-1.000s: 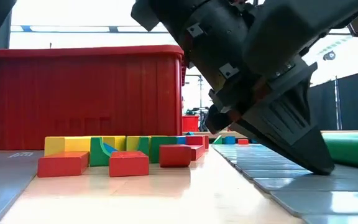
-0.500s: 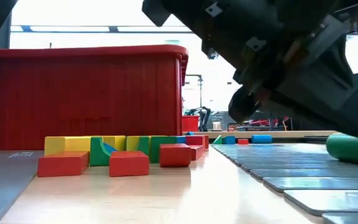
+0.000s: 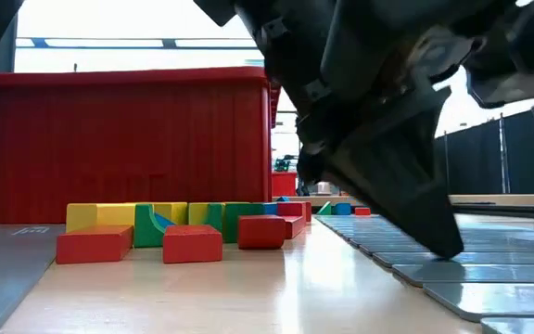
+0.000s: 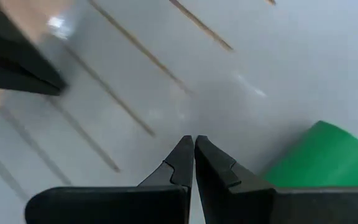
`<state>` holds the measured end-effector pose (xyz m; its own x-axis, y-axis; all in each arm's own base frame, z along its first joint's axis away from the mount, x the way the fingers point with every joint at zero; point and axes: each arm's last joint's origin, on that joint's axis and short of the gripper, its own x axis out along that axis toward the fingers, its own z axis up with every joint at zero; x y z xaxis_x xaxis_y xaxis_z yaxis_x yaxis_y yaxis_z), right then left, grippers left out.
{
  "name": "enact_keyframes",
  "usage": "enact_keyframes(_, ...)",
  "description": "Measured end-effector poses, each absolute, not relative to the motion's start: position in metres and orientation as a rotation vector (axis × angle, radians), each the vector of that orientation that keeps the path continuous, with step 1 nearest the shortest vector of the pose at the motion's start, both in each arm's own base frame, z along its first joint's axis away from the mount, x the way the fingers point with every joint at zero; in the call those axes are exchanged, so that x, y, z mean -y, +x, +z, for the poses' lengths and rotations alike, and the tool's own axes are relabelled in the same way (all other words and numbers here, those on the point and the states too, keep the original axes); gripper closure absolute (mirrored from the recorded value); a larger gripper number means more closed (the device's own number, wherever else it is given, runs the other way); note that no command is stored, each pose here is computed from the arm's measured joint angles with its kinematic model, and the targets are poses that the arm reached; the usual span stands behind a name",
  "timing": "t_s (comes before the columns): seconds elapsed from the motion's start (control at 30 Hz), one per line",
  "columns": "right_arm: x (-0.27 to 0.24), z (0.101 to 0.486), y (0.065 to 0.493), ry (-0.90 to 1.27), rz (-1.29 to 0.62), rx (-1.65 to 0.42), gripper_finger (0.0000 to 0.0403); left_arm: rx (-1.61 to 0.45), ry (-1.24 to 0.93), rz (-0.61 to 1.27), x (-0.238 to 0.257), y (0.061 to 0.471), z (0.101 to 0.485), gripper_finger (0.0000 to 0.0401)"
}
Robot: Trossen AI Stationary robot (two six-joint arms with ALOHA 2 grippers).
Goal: Sort blocks
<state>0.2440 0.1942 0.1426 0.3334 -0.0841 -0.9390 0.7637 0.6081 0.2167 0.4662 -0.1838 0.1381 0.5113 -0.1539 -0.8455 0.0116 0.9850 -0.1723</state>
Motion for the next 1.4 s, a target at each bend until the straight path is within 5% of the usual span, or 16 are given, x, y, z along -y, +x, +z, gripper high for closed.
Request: enact_keyframes(1.4, -0.202, 0.143, 0.194, 0.689, -0.846, -1.228, 0.0403, -0.997, -0.242, -0.196, 0.217, 0.454, 0.153, 0.0401)
